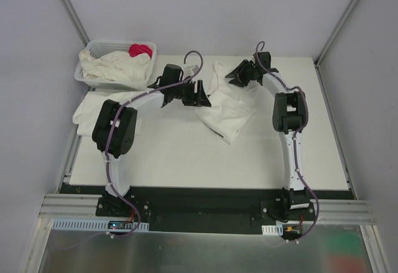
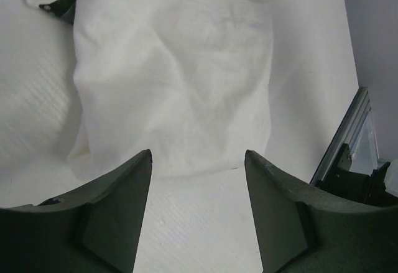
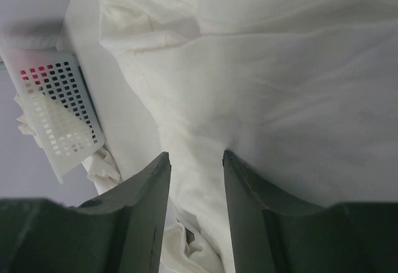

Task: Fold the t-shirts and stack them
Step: Grab one side of the 2/3 rectangular tshirt with both arms

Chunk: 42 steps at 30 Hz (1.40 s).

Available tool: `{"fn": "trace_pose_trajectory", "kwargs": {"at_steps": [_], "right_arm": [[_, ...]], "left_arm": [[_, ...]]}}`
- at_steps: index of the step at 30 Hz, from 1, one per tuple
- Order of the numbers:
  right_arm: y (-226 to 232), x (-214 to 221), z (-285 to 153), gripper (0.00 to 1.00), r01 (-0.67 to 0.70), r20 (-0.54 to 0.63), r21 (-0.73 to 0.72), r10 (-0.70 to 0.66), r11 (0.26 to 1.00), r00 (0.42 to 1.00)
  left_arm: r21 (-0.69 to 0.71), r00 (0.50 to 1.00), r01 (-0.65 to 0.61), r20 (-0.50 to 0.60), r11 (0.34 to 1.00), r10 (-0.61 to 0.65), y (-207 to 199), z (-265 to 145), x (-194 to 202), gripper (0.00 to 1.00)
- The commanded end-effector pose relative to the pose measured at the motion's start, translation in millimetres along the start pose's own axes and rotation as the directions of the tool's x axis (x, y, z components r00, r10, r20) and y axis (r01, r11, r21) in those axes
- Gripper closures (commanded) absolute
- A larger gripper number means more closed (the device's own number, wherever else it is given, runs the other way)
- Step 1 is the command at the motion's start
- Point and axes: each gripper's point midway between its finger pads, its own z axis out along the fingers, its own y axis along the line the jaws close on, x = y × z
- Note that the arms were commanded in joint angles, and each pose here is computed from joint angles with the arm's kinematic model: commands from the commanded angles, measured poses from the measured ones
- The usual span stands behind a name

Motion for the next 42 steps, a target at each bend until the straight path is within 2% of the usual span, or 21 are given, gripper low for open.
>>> {"fn": "trace_pose_trajectory", "kwargs": {"at_steps": [1, 2, 8, 10, 12, 13, 14, 22, 26, 28, 33, 42], "right_arm": [[27, -2, -52, 0.55, 0.081, 0.032, -0.004, -0.08, 0.997, 0.996], [49, -5, -71, 0.54, 0.124, 0.05, -0.031, -0.123, 0.992, 0.991], [84, 10, -133, 0.42, 0.21, 0.058, -0.09, -0.205, 0.974, 0.977], [71, 25, -142, 0.41, 0.21, 0.032, -0.07, -0.208, 0.975, 0.978], [81, 37, -165, 0.4, 0.235, 0.048, -0.079, -0.232, 0.969, 0.972], [51, 59, -162, 0.4, 0.182, 0.001, -0.033, -0.182, 0.983, 0.983], [68, 59, -177, 0.41, 0.226, 0.066, -0.068, -0.222, 0.972, 0.973], [16, 133, -189, 0.41, 0.252, 0.044, 0.023, -0.253, 0.967, 0.966], [5, 155, -190, 0.41, 0.24, 0.009, 0.021, -0.24, 0.971, 0.971], [-7, 168, -191, 0.41, 0.22, -0.013, 0.039, -0.22, 0.975, 0.975], [-3, 173, -209, 0.41, 0.249, 0.032, 0.029, -0.25, 0.968, 0.968], [-24, 215, -226, 0.4, 0.247, -0.024, 0.069, -0.246, 0.967, 0.969]], "left_arm": [[-0.032, 0.993, -0.088, 0.078, 0.996, 0.09, -11, -20, -12, 0.39], [-0.045, 0.993, -0.086, 0.073, 0.995, 0.089, -7, -20, -8, 0.39], [-0.063, 0.992, -0.102, 0.07, 0.993, 0.106, 2, -25, -4, 0.38], [-0.078, 0.991, -0.108, 0.073, 0.991, 0.114, 6, -26, -4, 0.38], [-0.09, 0.991, -0.111, 0.071, 0.99, 0.117, 12, -28, -3, 0.38], [-0.101, 0.992, -0.104, 0.067, 0.989, 0.111, 18, -26, -2, 0.38], [-0.103, 0.992, -0.101, 0.067, 0.99, 0.108, 20, -26, -2, 0.38], [-0.116, 0.992, -0.091, 0.073, 0.989, 0.1, 55, -23, -22, 0.33], [-0.058, 0.987, -0.159, 0.026, 0.986, 0.161, 58, -24, -34, 0.29], [-0.052, 0.987, -0.162, -0.007, 0.985, 0.162, 62, -25, -32, 0.28], [-0.027, 0.985, -0.169, -0.031, 0.985, 0.168, 63, -26, -25, 0.31], [0.019, 0.99, -0.11, -0.088, 0.994, 0.111, 64, -22, 5, 0.33]]}}
